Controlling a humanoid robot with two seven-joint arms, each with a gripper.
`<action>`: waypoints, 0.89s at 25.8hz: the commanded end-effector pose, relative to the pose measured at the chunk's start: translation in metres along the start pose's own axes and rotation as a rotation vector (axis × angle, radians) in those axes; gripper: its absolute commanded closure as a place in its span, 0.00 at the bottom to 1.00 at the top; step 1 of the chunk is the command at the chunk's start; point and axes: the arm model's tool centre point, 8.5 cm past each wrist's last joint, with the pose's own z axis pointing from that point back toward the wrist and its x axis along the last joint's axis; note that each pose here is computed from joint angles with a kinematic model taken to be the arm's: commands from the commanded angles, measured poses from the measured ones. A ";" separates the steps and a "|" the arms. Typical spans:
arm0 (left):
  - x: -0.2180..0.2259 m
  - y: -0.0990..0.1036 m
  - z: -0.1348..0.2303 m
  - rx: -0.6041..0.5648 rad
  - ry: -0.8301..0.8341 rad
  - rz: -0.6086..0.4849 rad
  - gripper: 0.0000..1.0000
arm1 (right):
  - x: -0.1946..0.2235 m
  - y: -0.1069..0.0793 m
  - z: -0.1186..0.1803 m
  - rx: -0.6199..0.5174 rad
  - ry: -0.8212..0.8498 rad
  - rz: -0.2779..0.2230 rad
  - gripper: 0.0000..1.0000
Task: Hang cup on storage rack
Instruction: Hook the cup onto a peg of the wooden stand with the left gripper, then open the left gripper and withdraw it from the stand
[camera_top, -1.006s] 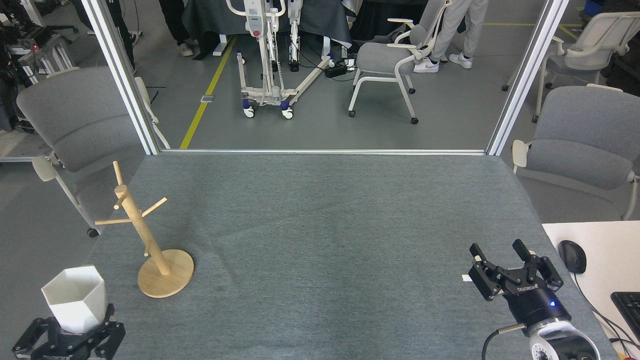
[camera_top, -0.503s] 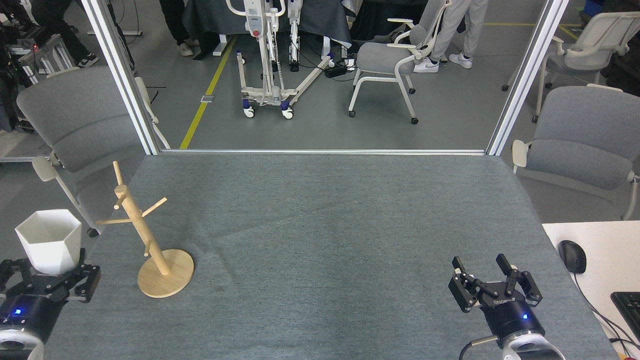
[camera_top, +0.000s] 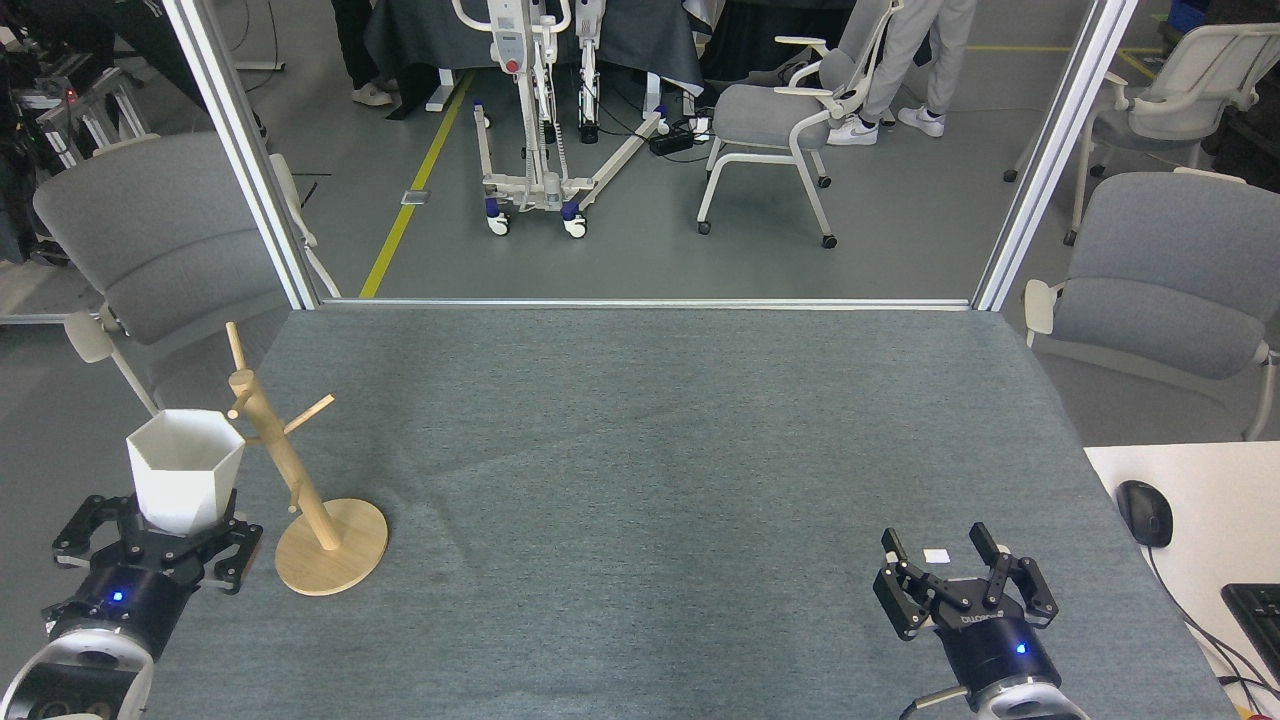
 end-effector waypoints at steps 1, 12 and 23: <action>0.008 0.000 -0.002 -0.005 -0.016 -0.014 1.00 | 0.001 0.002 0.001 0.007 -0.004 0.002 0.00; 0.025 -0.003 -0.004 -0.024 -0.045 -0.054 0.77 | 0.004 0.007 0.001 0.020 -0.005 -0.009 0.00; 0.029 -0.018 0.001 -0.044 0.010 -0.019 0.01 | 0.001 0.006 0.001 0.018 -0.001 -0.005 0.00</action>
